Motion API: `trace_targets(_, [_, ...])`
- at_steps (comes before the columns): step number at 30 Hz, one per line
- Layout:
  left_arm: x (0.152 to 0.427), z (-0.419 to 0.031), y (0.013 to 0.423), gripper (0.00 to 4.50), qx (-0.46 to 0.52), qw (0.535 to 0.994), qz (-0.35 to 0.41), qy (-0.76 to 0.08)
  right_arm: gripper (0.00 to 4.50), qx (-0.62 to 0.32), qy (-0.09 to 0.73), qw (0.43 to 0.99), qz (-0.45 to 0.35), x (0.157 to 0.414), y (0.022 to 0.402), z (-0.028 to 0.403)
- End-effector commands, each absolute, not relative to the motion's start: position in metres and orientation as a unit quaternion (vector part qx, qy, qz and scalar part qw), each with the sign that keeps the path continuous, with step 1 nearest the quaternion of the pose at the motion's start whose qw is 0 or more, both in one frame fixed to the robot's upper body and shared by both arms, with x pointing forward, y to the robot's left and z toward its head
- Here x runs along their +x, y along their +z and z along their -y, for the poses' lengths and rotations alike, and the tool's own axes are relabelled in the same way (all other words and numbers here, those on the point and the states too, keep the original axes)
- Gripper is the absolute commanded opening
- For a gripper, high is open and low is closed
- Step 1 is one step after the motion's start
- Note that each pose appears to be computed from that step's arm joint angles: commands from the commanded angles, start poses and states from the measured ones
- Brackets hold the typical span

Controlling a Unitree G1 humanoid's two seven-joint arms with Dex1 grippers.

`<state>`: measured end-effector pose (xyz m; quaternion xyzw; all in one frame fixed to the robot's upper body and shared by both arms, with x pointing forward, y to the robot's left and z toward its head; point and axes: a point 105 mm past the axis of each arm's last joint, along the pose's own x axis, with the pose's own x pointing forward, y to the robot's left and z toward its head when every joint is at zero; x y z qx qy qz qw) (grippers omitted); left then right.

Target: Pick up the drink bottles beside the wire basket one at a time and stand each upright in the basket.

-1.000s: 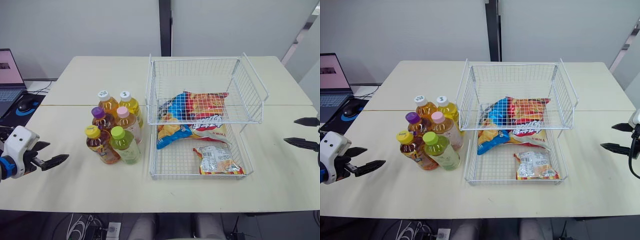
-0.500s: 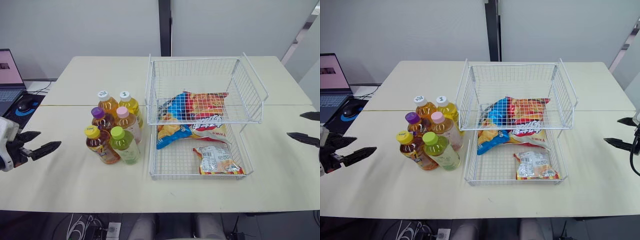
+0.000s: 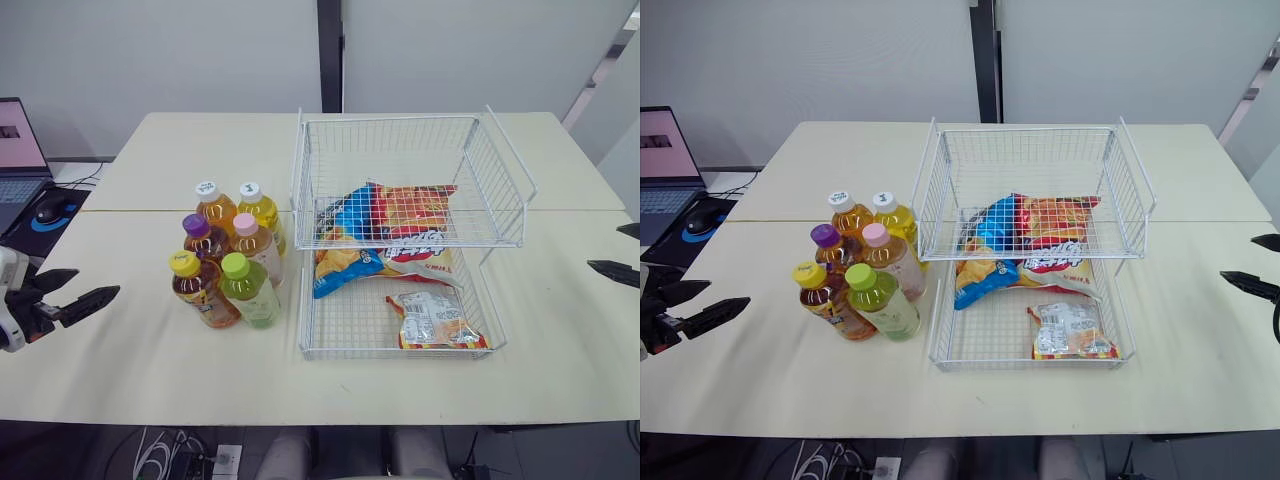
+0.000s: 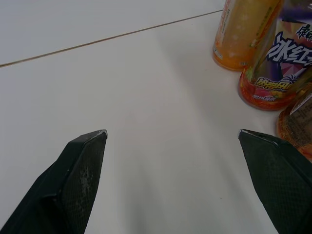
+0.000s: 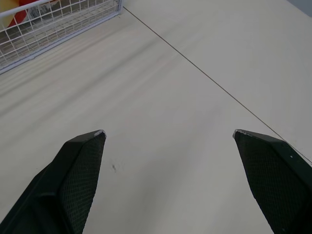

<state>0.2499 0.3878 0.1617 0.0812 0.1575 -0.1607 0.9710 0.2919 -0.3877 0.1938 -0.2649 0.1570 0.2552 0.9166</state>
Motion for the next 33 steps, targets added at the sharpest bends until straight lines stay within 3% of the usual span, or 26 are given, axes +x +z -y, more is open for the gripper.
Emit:
trace_targets(1, [0.250, -0.389, 0.178, 4.47, 0.096, 0.973, -0.136, -0.163, 4.50, -0.283, 0.241, 0.918, -0.141, 0.287, 0.205, 0.394])
trace_targets(10, [0.252, -0.390, 0.188, 4.47, 0.099, 0.973, -0.124, -0.166, 4.50, -0.266, 0.203, 0.930, -0.153, 0.277, 0.200, 0.414])
trace_targets(16, [0.253, -0.390, 0.191, 4.47, 0.098, 0.973, -0.121, -0.168, 4.50, -0.256, 0.213, 0.938, -0.097, 0.272, 0.237, 0.410])
trace_targets(24, [0.253, -0.391, 0.202, 4.47, 0.097, 0.974, -0.118, -0.168, 4.50, -0.244, 0.353, 0.903, 0.009, 0.257, 0.312, 0.322])
trace_targets(33, [0.246, -0.387, 0.206, 4.47, 0.089, 0.977, -0.107, -0.161, 4.50, -0.225, 0.545, 0.804, 0.074, 0.244, 0.337, 0.204])
